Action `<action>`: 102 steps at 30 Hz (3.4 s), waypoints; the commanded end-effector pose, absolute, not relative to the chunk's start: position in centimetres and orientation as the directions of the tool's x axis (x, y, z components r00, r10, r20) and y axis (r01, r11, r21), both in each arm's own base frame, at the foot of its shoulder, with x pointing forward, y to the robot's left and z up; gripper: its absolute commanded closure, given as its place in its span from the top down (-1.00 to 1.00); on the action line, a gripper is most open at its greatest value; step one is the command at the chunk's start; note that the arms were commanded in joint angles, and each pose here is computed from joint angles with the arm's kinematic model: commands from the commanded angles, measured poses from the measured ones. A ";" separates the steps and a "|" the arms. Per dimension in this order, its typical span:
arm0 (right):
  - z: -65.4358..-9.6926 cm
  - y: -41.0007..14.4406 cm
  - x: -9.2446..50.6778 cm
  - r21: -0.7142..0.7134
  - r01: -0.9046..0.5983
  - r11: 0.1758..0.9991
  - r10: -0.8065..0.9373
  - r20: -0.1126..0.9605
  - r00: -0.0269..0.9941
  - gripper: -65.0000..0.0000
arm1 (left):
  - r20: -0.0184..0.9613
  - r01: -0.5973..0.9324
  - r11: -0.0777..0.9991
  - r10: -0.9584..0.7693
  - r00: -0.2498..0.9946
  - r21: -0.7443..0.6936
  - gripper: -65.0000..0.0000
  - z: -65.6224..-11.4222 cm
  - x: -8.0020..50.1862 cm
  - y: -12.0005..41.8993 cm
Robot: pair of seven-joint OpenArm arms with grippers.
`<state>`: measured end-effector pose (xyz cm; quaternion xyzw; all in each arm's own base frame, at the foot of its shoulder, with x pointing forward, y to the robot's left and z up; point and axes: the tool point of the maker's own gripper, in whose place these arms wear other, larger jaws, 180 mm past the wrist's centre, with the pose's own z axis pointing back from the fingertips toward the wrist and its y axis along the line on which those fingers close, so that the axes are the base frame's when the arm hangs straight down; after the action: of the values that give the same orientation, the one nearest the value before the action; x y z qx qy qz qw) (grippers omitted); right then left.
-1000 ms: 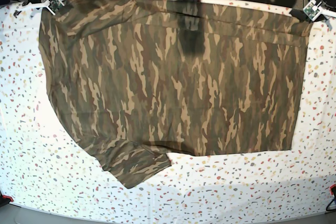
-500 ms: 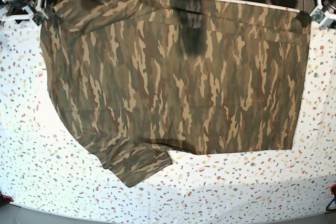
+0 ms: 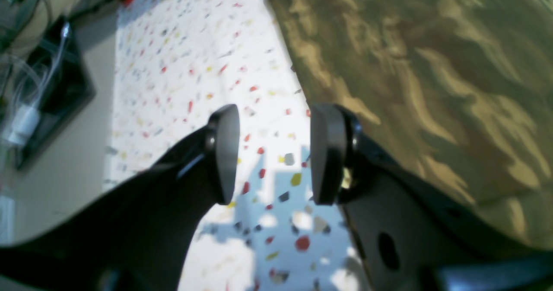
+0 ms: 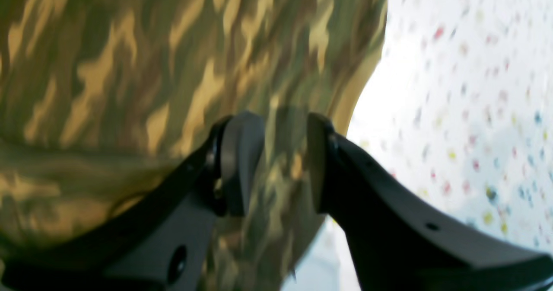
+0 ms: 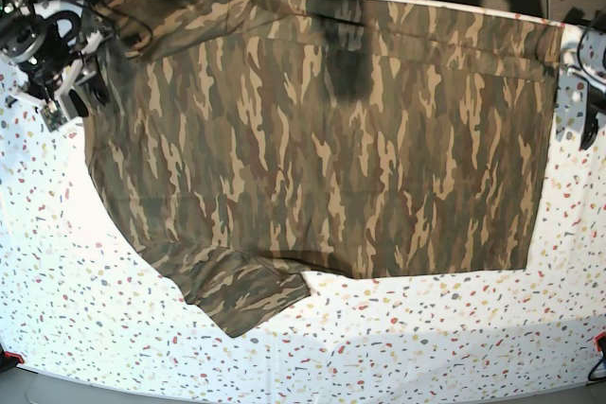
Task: Fold the T-shirt properly
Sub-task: 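Release the shoulder edge and move both grippers to the hem corners, then grasp the hem corners with both grippers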
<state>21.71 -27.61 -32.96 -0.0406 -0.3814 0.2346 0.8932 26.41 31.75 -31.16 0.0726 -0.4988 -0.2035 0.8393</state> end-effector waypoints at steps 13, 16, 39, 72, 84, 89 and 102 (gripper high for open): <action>-31.7 -31.6 34.8 -0.272 -0.194 0.943 0.334 0.774 0.538 -0.32 | 0.895 0.169 0.983 -0.143 0.423 0.077 -0.19 -30.9 41.9 32.7; -29.5 -32.6 38.4 -0.262 -0.180 0.948 0.317 0.807 0.498 -0.32 | 0.913 0.104 0.995 -0.040 0.405 -0.003 -0.19 -30.5 44.6 34.2; -30.8 -27.6 48.4 -0.030 -0.255 0.966 0.199 0.715 0.670 -0.32 | 0.835 -0.079 0.992 0.125 0.535 -0.098 -0.22 -38.1 48.1 33.9; -30.2 -26.3 48.9 -0.022 -0.295 0.955 0.217 0.729 0.649 -0.32 | 0.732 0.023 0.993 0.071 0.678 -0.118 -1.00 -42.3 47.1 27.6; -29.4 -26.5 50.1 -0.097 -0.289 0.952 0.257 0.767 0.588 -0.01 | 0.749 0.028 0.991 0.082 0.658 -0.133 -1.00 -42.1 47.6 26.7; -30.4 -25.5 50.6 -0.231 -0.337 0.913 0.393 0.722 0.569 0.06 | 0.745 0.041 0.988 0.083 0.662 -0.147 -1.00 -42.3 47.7 25.5; -34.6 -29.6 51.1 -0.316 -0.299 0.901 0.430 0.548 0.717 0.06 | 0.751 0.033 0.988 0.090 0.654 -0.148 -1.00 -43.9 46.3 25.6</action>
<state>49.55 -29.24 -36.90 -0.0947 -0.2942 0.2015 0.9295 46.52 25.71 -43.55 -0.0741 -0.4351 0.0250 0.8970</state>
